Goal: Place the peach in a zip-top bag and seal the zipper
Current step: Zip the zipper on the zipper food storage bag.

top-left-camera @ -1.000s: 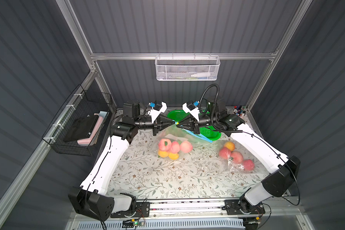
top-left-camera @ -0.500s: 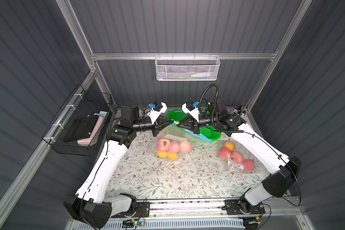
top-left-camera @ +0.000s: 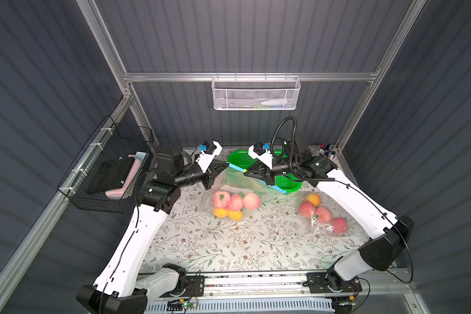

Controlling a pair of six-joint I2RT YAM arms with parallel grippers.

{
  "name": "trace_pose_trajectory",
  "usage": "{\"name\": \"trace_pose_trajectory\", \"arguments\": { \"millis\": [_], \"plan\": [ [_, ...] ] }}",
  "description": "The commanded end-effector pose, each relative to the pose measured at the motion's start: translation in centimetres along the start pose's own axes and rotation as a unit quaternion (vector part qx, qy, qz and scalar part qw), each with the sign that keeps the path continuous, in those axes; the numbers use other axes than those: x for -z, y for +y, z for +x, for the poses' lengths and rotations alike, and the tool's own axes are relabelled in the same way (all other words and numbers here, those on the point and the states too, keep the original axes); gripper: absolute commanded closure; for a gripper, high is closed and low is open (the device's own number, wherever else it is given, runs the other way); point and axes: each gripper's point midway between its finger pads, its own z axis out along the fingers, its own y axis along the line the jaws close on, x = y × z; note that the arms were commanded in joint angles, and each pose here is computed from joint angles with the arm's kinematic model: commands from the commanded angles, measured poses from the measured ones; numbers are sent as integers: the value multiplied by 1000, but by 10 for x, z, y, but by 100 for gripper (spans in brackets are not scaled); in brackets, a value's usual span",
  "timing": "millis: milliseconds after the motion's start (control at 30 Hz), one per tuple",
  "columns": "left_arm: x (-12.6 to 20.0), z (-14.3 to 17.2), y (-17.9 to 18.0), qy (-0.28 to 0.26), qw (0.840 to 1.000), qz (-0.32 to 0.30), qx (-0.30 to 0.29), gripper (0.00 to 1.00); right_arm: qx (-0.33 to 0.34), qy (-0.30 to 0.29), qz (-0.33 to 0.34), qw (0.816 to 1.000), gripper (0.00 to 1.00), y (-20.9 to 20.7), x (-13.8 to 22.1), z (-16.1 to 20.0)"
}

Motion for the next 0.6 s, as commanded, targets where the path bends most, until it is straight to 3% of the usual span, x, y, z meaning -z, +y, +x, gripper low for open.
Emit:
{"name": "trace_pose_trajectory", "arguments": {
  "millis": [0, 567],
  "plan": [
    [28, -25, 21, -27, 995, -95, -30, 100, -17, 43, 23, 999, 89, -1, 17, 21],
    [50, -16, 48, 6, 979, -204, -23, 100, -32, 84, 41, 995, 87, 0, 31, 54]
  ]
}}
